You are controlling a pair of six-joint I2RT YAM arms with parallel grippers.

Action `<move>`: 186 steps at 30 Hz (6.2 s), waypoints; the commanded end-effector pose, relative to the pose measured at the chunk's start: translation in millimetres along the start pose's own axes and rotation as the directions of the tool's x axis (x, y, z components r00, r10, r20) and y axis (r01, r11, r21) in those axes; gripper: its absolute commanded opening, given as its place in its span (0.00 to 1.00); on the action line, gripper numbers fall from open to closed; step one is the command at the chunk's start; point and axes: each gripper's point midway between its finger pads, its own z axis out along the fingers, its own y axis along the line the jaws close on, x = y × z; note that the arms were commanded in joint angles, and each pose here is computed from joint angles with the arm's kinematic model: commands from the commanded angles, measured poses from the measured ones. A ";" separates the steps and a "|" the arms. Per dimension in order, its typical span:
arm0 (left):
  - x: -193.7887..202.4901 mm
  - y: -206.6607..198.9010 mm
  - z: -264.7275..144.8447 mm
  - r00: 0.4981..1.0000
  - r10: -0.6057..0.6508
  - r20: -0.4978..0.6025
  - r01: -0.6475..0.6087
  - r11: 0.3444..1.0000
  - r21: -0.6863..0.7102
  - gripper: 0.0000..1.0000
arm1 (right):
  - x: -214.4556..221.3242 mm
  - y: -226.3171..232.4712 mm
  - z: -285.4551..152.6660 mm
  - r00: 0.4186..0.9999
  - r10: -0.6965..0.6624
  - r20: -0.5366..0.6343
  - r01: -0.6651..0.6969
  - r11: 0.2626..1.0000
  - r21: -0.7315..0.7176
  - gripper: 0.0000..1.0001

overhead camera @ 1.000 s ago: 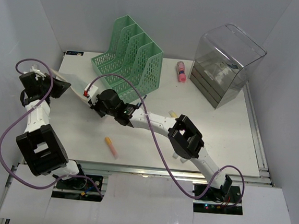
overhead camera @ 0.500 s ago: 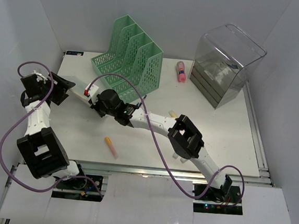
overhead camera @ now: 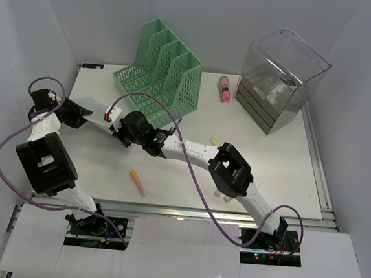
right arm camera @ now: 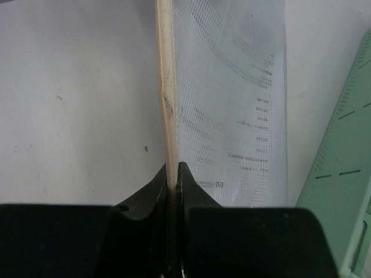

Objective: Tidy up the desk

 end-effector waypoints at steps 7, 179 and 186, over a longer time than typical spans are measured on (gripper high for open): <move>-20.5 -33.2 -28.1 0.994 0.060 0.089 -0.065 0.996 0.057 0.02 | -75.7 37.9 -45.4 0.979 -0.131 0.159 0.164 0.962 -0.216 0.31; 490.0 -423.0 112.1 0.939 0.307 -0.158 -0.002 0.464 0.886 0.62 | 80.8 -185.9 -541.6 0.928 0.203 0.313 -0.313 0.880 0.357 0.75; 492.4 -437.2 127.4 0.963 0.215 -0.162 0.046 0.461 0.886 0.60 | 78.1 -180.9 -540.0 0.923 0.210 0.322 -0.318 0.889 0.330 0.76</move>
